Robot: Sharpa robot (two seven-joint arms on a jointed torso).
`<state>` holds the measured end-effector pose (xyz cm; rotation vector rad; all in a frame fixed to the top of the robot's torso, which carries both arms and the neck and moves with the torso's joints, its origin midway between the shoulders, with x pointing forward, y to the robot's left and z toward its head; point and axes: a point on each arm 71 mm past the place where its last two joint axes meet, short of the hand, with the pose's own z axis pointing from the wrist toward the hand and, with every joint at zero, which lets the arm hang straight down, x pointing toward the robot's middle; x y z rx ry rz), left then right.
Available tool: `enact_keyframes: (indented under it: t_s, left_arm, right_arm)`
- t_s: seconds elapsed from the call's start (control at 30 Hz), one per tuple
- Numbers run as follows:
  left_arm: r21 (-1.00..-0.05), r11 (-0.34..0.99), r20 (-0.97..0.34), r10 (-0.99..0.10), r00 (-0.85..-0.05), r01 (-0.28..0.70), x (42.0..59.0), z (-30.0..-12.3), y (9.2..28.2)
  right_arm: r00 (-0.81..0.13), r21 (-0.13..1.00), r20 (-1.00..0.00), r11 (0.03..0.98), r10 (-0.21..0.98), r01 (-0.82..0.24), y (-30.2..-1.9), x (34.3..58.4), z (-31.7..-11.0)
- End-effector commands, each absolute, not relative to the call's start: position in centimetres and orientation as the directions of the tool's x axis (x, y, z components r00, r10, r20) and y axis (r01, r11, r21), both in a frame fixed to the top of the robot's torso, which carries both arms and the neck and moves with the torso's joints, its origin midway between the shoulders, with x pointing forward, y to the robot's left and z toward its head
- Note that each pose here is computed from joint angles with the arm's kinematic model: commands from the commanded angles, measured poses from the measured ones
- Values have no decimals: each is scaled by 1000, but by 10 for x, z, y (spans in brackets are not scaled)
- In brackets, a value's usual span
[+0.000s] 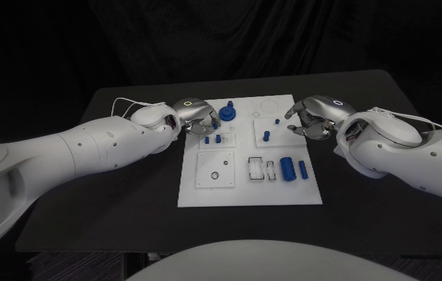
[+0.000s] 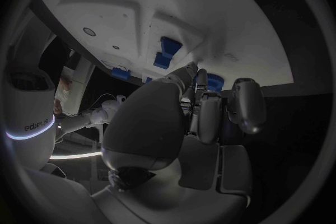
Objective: Assemble the parts on the task board
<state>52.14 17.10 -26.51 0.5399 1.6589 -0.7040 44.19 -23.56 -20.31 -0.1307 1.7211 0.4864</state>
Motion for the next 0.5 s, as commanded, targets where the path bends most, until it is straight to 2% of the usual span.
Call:
enact_keyframes:
  t_s: [0.03, 0.3, 0.5]
  left_arm:
    - [-166, 709, -976, -16, -219, 685, 520, -269, 169]
    - [-168, 710, -975, -15, -224, 683, 520, -270, 166]
    - [-162, 734, -974, -13, -225, 659, 522, -272, 171]
  right_arm:
    - [-225, 240, -959, 911, 170, -335, -236, 442, -205]
    - [-230, 239, -959, 911, 167, -335, -235, 442, -205]
    - [-230, 239, -959, 912, 167, -333, -236, 441, -205]
